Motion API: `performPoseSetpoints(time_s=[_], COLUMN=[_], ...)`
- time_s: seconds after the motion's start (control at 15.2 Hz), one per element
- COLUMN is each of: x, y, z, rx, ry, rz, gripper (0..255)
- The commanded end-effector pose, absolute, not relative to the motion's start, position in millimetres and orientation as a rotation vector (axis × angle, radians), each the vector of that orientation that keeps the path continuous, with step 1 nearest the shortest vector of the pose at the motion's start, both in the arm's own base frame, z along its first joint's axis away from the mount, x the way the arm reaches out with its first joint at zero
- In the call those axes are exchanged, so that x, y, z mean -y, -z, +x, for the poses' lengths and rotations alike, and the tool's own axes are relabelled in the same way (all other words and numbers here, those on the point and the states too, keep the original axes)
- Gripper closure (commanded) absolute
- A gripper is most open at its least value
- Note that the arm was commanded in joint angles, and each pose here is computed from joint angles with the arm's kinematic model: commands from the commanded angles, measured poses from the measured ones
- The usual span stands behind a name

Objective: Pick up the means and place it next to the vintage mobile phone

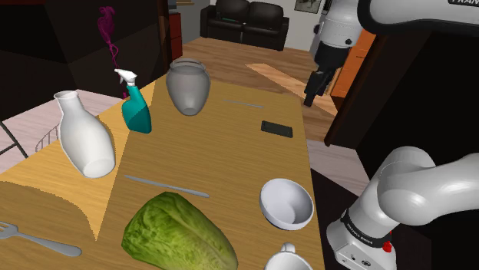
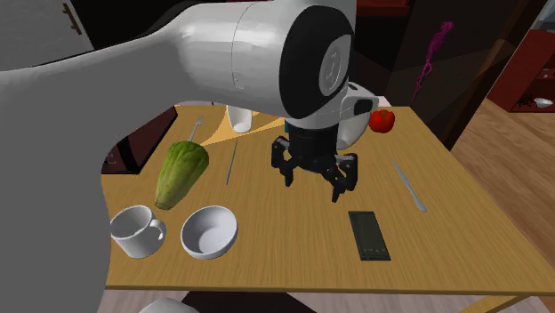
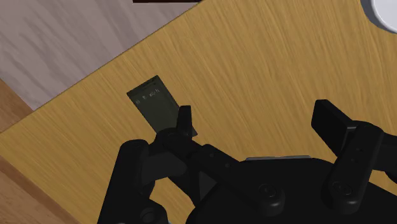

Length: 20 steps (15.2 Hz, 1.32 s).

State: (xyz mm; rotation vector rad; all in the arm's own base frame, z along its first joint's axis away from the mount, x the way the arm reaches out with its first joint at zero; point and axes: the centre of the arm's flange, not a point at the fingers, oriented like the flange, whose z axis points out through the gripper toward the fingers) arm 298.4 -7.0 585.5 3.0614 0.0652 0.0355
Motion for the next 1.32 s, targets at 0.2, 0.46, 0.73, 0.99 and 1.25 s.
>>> performPoseSetpoints(time_s=[0.2, 0.46, 0.73, 0.99, 1.25], x=[-20.2, -57.9, -97.3, -138.1, -180.4], y=[-569.1, -547.2, -525.3, -503.3, -481.4], z=[321.8, 351.0, 377.9, 402.4, 424.5], rx=[-0.127, -0.209, -0.292, -0.374, -0.457], ry=[-0.026, -0.014, -0.001, 0.012, 0.024], rz=[3.065, 3.068, 3.069, 3.068, 3.064], gripper=[0, 0, 0, 0, 0])
